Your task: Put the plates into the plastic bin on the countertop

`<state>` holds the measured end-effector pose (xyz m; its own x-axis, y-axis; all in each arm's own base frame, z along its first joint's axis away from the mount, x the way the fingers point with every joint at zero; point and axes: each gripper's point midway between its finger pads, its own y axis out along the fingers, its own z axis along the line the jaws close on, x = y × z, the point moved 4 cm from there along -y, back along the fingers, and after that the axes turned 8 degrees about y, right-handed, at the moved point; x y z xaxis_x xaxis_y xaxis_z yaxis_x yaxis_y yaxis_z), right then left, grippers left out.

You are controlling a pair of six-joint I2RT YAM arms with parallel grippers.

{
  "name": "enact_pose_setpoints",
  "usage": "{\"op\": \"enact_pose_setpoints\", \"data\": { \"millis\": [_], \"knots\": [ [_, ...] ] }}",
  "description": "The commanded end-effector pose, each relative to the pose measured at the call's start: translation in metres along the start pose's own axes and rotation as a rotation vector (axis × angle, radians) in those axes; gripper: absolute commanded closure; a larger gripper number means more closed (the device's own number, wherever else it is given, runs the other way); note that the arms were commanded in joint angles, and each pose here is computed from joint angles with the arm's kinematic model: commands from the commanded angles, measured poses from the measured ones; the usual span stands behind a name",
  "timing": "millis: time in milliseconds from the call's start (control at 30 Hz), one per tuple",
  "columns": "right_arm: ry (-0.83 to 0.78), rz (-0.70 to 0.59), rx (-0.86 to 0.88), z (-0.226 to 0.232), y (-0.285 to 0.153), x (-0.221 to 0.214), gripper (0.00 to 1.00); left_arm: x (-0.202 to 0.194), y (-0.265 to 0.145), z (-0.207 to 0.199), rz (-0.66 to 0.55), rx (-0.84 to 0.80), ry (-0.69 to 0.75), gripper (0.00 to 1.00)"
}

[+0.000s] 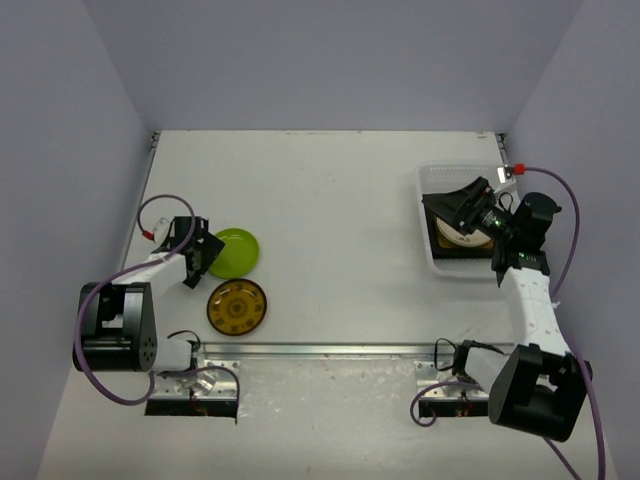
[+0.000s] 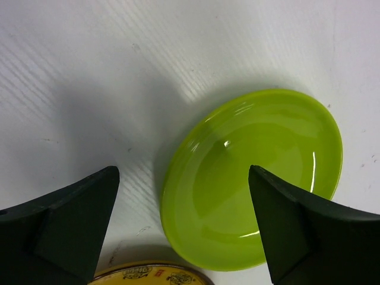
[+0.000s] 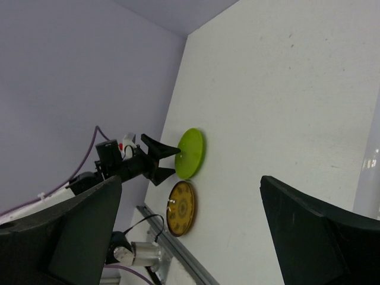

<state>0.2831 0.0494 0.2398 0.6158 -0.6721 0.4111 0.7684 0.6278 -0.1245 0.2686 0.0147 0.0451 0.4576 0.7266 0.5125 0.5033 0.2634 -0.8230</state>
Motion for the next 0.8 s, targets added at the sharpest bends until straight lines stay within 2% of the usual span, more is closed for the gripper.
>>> {"op": "enact_pose_setpoints", "data": {
  "millis": [0,33,167,200,233,333,367,400,633,767],
  "knots": [
    [-0.149,-0.002,0.101,0.028,-0.008,0.001,0.01,-0.009,0.009,0.002,0.042,0.008,-0.019,0.24],
    [-0.161,-0.001,0.109,0.031,-0.009,0.000,0.01,-0.009,0.010,0.003,0.045,0.012,-0.017,0.33],
    [-0.156,0.019,0.147,0.040,-0.011,-0.002,0.01,-0.013,0.013,0.005,0.064,0.020,0.000,0.48],
    [-0.148,0.027,0.161,0.041,-0.011,-0.003,0.01,-0.014,0.013,0.005,0.069,0.017,0.003,0.57],
    [-0.134,0.042,0.187,0.043,-0.011,-0.004,0.01,-0.015,0.014,0.005,0.072,0.018,0.006,0.61],
    [-0.108,0.066,0.216,0.042,-0.010,-0.007,0.01,-0.017,0.014,0.007,0.079,0.018,0.011,0.91],
    [-0.096,0.069,0.215,0.041,-0.010,-0.007,0.01,-0.019,0.014,0.008,0.081,0.018,0.012,0.97],
    [-0.090,0.070,0.213,0.040,-0.009,-0.008,0.01,-0.020,0.014,0.009,0.082,0.016,0.012,1.00],
    [-0.057,0.047,0.110,0.025,-0.005,-0.002,0.01,-0.013,-0.001,-0.011,0.015,-0.175,-0.002,1.00],
    [-0.068,0.056,0.081,0.028,0.005,-0.003,0.01,0.001,-0.040,-0.052,-0.050,-0.495,0.012,1.00]
  ]
}}
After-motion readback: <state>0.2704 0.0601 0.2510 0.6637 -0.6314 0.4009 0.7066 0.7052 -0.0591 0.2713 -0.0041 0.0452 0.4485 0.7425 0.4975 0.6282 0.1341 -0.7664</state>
